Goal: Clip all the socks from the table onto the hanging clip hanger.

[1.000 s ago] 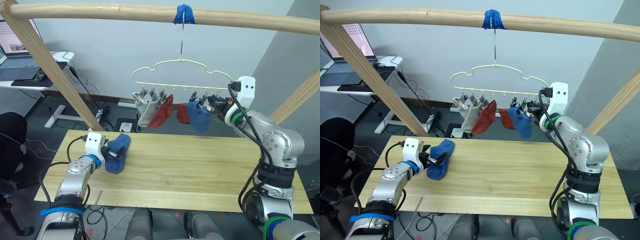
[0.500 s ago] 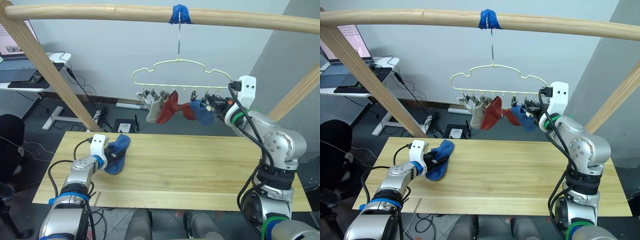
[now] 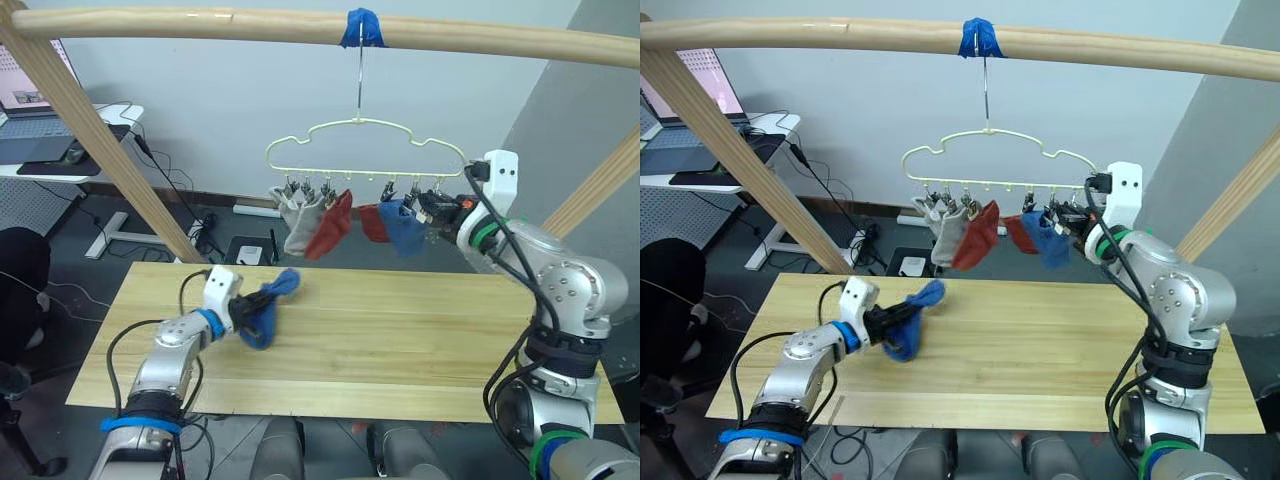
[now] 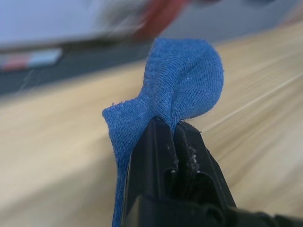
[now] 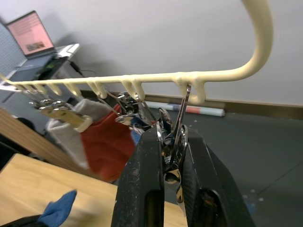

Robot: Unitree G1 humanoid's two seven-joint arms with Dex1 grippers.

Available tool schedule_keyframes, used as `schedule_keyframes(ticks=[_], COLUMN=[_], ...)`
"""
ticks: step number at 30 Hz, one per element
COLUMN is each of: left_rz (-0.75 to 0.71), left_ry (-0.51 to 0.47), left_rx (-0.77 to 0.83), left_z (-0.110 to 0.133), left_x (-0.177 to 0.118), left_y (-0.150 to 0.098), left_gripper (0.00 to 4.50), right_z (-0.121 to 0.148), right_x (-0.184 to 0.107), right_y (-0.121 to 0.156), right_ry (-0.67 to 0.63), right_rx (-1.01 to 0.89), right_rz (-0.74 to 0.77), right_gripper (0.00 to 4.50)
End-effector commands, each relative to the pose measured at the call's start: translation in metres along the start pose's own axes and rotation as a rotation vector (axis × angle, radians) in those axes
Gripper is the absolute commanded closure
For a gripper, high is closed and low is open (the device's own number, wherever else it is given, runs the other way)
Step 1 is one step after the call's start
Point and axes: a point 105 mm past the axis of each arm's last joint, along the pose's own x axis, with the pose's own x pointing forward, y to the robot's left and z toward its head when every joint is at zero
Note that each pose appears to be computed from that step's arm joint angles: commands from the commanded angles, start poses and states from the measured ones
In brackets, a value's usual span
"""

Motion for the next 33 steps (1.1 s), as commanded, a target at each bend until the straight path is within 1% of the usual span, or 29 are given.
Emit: schedule_keyframes(ticks=[1,3,6,10,16,33], left_rz=[-0.122,-0.166,-0.195,-0.222,-0.241,-0.243], left_ry=[-0.169,-0.223,-0.293,-0.355,-0.367,-0.35], left_rx=[0.031,0.035,0.013,-0.025,-0.033,-0.035], left_z=[0.05,0.068,0.091,0.112,0.119,0.116], left_x=[0.011,0.018,0.031,0.049,0.06,0.066], left_y=[-0.033,-0.048,-0.062,-0.077,-0.087,-0.087], left_gripper=[4.47,4.47,4.47,4.47,4.47,4.47], right_z=[0.014,0.017,0.02,0.021,0.02,0.019], right_x=[-0.009,-0.011,-0.013,-0.012,-0.011,-0.012], right_y=[0.011,0.012,0.016,0.023,0.03,0.037], right_ry=[-0.024,-0.027,-0.024,-0.043,-0.049,-0.032], right_rx=[0.133,0.207,0.267,0.343,0.379,0.411], right_rz=[0.1,0.112,0.134,0.173,0.192,0.205], right_gripper=[4.37,4.37,4.37,4.37,4.37,4.37])
